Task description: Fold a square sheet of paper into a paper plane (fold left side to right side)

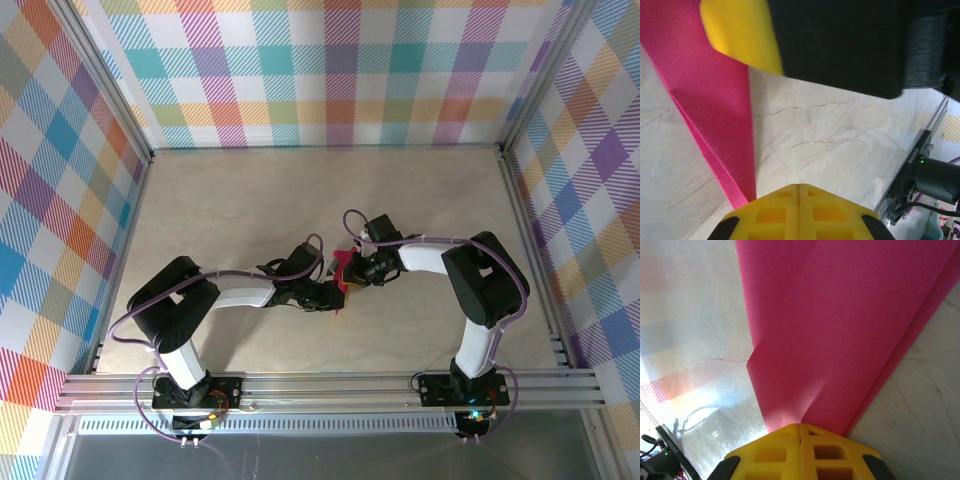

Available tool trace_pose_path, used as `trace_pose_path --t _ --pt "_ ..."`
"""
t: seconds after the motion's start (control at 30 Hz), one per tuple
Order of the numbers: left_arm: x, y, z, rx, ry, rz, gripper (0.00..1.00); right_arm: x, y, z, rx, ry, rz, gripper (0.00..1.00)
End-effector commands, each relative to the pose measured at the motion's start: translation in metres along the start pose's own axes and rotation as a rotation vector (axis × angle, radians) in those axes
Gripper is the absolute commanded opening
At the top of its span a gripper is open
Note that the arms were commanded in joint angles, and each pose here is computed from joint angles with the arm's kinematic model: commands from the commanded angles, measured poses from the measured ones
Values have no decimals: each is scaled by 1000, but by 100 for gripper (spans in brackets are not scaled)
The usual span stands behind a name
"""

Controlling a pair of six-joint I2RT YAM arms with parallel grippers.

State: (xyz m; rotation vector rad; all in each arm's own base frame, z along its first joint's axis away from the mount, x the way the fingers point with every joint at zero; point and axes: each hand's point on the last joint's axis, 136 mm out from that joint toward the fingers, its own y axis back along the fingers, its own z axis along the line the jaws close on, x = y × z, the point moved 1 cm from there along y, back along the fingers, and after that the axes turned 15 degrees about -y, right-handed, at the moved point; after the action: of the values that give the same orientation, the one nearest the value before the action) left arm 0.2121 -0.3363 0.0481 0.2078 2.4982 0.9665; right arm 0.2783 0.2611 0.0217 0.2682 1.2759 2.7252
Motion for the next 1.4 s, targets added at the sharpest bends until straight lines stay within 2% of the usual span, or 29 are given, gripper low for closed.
trace_pose_path --t 0.0,0.43,1.37 --pt "-9 -4 -10 24 -19 -9 0 15 -14 -60 224 -74 32 0" --pt "3 -7 9 -48 0 11 0 17 -11 -68 272 -68 31 0" --pt "19 -8 20 -67 20 32 0 15 -11 -72 299 -65 31 0"
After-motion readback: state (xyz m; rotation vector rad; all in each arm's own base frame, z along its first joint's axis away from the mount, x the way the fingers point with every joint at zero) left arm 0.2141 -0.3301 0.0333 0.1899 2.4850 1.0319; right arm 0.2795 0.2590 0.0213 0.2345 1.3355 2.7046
